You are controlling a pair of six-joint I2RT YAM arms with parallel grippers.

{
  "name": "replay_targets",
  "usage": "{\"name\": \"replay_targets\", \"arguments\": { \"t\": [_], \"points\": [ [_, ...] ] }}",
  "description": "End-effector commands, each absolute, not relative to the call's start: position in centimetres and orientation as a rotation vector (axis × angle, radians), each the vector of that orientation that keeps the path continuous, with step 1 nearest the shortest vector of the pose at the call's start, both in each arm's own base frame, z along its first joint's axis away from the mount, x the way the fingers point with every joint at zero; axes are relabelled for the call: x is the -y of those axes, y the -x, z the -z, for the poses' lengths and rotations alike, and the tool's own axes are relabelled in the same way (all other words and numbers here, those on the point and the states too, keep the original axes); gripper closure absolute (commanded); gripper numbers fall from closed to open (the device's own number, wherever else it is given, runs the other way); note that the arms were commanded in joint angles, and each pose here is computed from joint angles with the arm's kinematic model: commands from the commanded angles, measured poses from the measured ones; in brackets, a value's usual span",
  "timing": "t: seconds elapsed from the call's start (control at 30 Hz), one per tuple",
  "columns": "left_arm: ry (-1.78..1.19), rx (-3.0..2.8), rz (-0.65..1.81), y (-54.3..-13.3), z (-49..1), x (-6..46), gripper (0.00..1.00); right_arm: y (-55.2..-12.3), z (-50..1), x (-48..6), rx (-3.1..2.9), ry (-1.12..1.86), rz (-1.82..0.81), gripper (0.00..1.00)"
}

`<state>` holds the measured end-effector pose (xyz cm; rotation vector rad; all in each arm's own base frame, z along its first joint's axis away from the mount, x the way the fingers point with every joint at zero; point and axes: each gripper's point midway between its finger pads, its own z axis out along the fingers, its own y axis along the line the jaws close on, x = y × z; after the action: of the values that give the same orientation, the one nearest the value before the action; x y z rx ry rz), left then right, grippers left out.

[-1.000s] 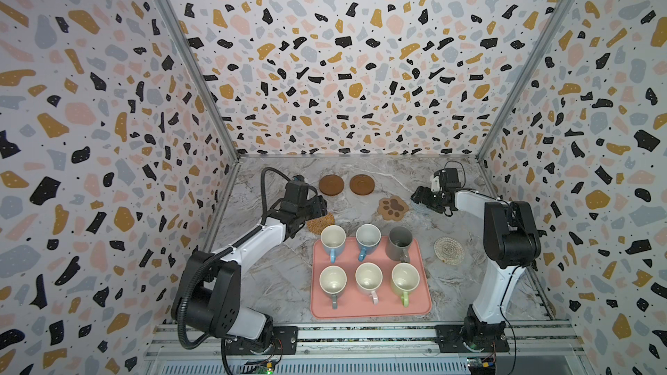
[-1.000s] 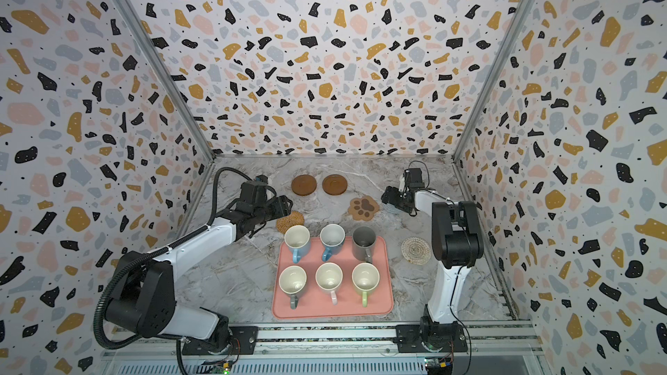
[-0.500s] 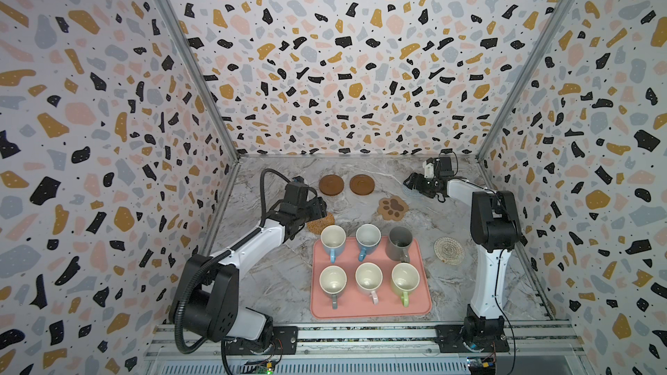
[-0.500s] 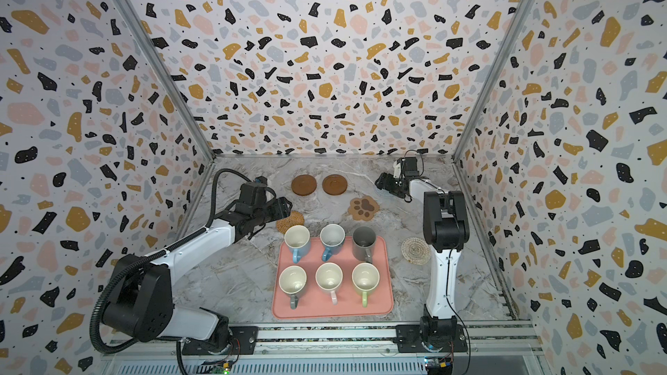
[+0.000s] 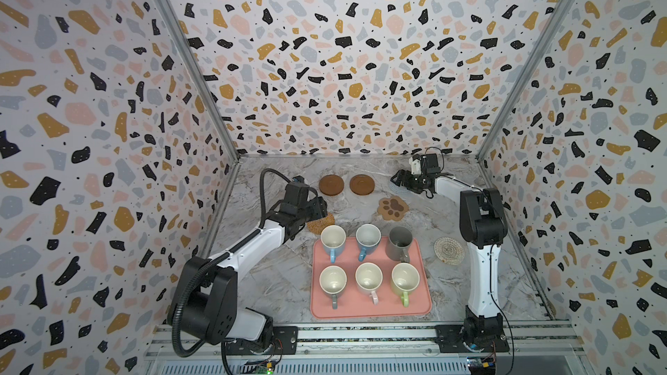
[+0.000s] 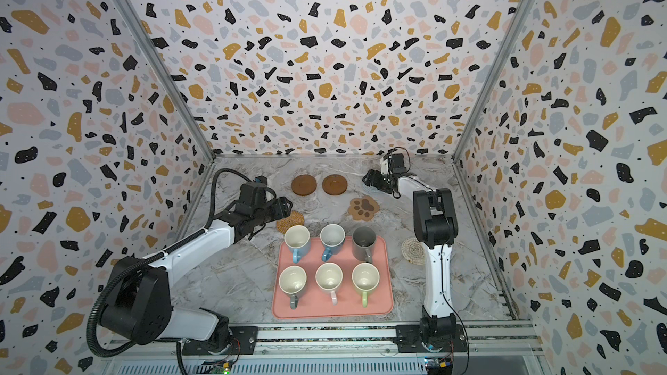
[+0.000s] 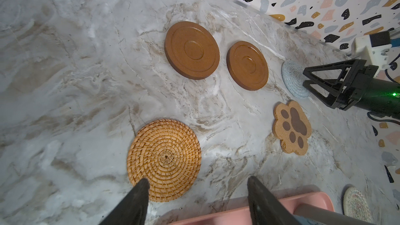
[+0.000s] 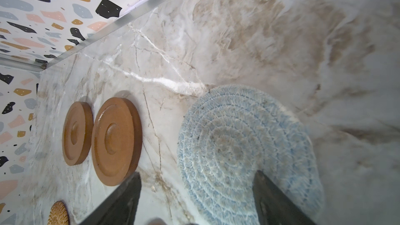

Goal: Place cups on coasters
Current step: Move the coaster to the top-center of the table.

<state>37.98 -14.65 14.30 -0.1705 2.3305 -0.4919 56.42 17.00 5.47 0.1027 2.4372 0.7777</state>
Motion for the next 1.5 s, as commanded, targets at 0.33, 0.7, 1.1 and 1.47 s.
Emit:
{"name": "replay_targets", "arguments": {
  "t": [0.33, 0.7, 1.1, 1.47],
  "points": [
    [0.179, -2.321, 0.505, -37.3, -14.3, 14.7, 0.27, -52.3, -0.7, -18.2, -2.647, -0.112, -0.750, 0.17],
    [0.178, -2.321, 0.507, -37.3, -14.3, 14.7, 0.27, -52.1, -1.3, -18.3, -2.643, -0.104, -0.752, 0.17],
    [0.175, -2.316, 0.512, -37.5, -14.7, 14.8, 0.27, -52.2, -2.6, -18.1, -2.623, -0.087, -0.737, 0.17],
    [0.174, -2.308, 0.517, -37.9, -14.9, 15.0, 0.27, -54.0, -7.8, -18.6, -2.532, -0.040, -0.756, 0.16]
  ]
}}
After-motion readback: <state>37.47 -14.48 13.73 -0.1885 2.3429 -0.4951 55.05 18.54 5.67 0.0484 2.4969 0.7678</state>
